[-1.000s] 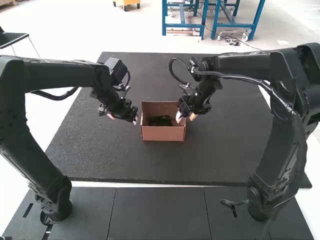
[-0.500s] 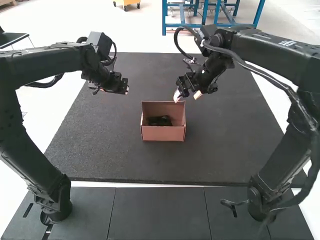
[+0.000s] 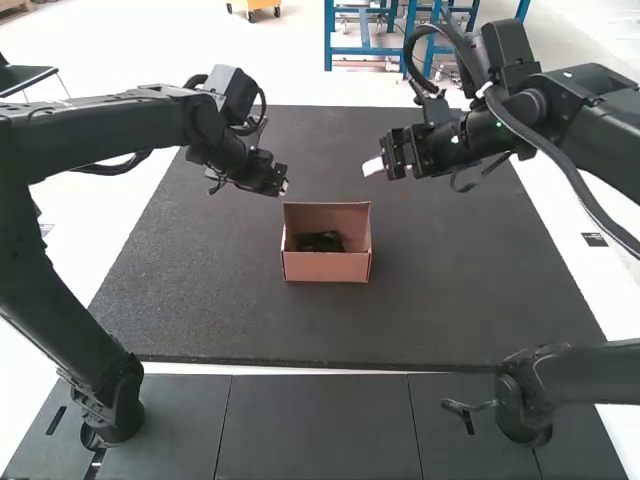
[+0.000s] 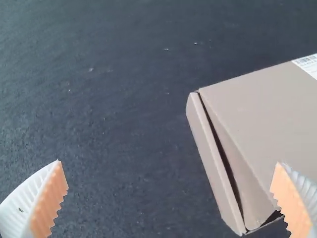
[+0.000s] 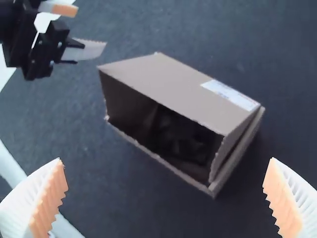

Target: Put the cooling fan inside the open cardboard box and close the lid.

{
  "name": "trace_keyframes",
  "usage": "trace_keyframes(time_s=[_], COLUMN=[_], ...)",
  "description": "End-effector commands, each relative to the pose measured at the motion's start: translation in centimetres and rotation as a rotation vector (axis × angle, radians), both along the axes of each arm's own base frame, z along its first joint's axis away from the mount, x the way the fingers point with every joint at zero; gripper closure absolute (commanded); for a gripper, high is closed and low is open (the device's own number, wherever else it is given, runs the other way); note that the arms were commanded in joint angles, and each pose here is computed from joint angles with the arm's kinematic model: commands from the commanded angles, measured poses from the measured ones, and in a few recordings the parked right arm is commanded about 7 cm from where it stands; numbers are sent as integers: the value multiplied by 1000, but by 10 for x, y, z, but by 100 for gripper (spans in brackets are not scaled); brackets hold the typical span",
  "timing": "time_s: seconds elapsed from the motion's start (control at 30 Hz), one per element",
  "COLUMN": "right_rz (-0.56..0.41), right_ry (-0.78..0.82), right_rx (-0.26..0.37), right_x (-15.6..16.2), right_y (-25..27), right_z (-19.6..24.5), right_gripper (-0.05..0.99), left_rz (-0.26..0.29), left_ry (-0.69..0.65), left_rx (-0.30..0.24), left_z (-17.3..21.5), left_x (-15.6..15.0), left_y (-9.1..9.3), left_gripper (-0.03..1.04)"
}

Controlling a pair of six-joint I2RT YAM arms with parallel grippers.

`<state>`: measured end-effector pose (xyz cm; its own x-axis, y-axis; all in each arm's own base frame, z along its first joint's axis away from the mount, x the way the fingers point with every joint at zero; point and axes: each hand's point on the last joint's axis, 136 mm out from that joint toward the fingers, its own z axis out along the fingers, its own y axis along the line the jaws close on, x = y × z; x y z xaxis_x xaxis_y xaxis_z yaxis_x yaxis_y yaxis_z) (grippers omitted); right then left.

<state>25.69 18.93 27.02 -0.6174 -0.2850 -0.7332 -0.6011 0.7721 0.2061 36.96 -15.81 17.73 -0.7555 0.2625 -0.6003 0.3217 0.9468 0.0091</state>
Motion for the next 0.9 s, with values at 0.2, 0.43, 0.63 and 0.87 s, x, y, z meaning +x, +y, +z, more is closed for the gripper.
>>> trace_keyframes(time_s=[0.2,0.43,0.63,0.87], right_rz=[-16,-16,-17,-17], right_ry=[-23,-19,-15,-15], right_rx=[39,37,35,35], right_x=[-21,-26,-29,-30], right_y=[-8,-11,-13,-14], right_z=[9,7,7,8], right_gripper=[4,4,4,4], left_rz=[-39,-53,-67,-91], left_ry=[-17,-8,47,148], left_rx=[-49,-45,-43,-10], left_z=[8,-2,-22,-55], left_x=[1,5,1,-20], left_y=[-21,-29,-33,-29], left_gripper=[4,4,4,4])
